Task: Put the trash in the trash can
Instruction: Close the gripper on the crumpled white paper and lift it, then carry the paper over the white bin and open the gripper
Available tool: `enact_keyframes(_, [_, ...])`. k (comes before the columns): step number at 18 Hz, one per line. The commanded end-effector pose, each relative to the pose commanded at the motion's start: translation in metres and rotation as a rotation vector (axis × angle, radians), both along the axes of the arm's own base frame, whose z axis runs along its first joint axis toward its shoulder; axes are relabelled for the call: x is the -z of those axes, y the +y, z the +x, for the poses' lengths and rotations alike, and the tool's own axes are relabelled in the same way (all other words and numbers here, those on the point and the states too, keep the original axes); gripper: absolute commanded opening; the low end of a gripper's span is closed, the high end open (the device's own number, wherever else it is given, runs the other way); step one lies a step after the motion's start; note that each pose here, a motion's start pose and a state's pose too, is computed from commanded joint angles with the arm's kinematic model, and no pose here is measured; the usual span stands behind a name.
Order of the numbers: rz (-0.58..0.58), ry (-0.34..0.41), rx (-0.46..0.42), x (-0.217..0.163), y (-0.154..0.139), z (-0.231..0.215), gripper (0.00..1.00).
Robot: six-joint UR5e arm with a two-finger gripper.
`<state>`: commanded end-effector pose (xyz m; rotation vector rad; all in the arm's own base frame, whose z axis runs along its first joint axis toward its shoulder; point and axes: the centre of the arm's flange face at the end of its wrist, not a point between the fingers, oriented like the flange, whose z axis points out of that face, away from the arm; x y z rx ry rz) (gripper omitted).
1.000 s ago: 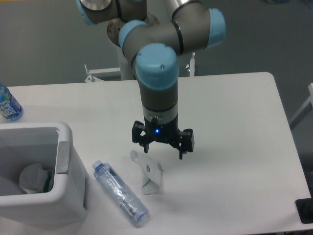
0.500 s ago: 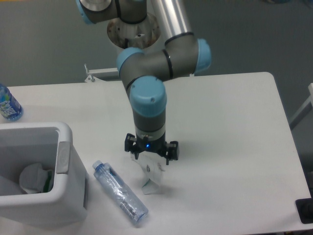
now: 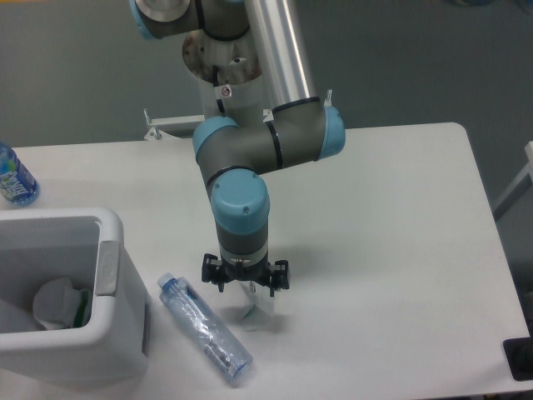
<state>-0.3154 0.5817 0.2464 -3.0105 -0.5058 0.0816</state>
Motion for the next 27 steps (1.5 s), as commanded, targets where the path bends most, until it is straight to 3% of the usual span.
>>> enact_keyframes(3, [-0.056,0.059,0.001,-0.006,-0.01,-0.001,0.09])
enact_keyframes(4, [-0.06,0.057,0.0,-0.005,-0.013,0.0,0.0])
enact_keyframes(9, [-0.041,0.071,-0.006,-0.024,-0.02,-0.001,0.0])
enact_keyframes(12, [0.006,0.103,-0.039,-0.063,-0.037,-0.013,0.0])
enact_keyframes(17, [0.338,0.076,-0.095,-0.189,-0.059,-0.04,0.0])
enact_keyframes(21, [0.591,-0.034,-0.177,-0.263,-0.047,-0.047,0.0])
enact_keyframes(24, [0.709,-0.085,-0.221,-0.317,-0.046,-0.024,0.0])
enact_keyframes(27, [0.754,-0.12,-0.146,-0.345,-0.027,0.031,0.0])
